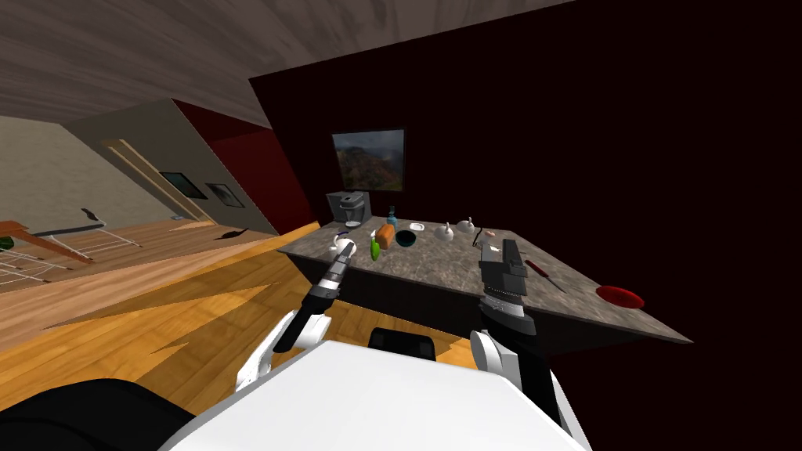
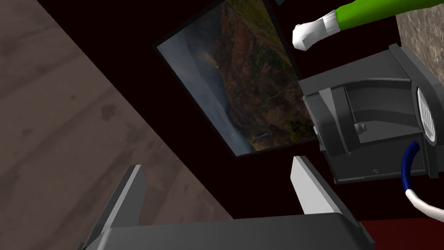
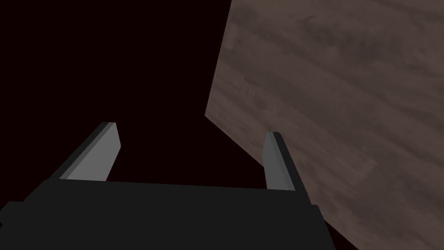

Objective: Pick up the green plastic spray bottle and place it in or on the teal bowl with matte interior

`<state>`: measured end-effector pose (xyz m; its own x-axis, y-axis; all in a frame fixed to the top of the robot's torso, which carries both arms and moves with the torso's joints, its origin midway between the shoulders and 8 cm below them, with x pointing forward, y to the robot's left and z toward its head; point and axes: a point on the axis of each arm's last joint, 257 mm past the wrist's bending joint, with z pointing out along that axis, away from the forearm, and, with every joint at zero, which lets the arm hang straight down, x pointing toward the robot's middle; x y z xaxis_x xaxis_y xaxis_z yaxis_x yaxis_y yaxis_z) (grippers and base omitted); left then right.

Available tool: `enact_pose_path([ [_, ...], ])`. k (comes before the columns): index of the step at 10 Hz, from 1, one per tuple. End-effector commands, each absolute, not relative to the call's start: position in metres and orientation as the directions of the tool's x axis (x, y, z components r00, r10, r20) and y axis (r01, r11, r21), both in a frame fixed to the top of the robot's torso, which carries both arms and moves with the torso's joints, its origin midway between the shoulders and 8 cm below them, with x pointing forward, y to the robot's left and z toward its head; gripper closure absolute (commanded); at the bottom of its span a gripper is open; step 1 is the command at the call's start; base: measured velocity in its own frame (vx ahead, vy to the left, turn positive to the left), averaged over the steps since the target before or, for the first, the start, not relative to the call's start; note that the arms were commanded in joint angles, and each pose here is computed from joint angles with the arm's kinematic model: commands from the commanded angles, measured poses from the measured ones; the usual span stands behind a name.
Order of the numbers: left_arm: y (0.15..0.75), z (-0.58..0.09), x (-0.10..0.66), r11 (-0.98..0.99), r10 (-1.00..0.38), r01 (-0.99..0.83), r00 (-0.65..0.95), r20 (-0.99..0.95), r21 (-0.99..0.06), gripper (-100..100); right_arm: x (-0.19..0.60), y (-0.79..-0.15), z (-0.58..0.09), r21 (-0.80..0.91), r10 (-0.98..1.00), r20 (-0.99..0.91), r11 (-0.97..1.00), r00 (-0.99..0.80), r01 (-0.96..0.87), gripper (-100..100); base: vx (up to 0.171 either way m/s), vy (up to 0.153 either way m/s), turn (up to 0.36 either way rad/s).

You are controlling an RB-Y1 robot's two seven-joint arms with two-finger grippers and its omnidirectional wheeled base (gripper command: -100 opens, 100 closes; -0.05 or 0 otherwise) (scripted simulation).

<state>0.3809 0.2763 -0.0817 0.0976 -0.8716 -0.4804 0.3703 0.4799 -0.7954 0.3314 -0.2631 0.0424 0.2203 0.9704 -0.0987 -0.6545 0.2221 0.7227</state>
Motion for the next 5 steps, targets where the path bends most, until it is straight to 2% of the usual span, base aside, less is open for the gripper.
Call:
enact_pose_path([
  [1, 0.282, -0.101, 0.383, 0.545, -0.832, 0.312, 0.084, -0.549, -0.778, -100, 0.331, -0.263, 0.042, 0.723, 0.97, -0.099, 0.222, 0.22, -0.654, 0, 0.038, -0.06, -0.145],
  [5, 0.302, -0.138, 0.39, 0.671, -0.734, 0.203, 0.045, -0.678, -0.713, -100, 0.331, -0.263, 0.042, 0.723, 0.97, -0.099, 0.222, 0.22, -0.654, 0, 0.025, -0.048, -0.102],
])
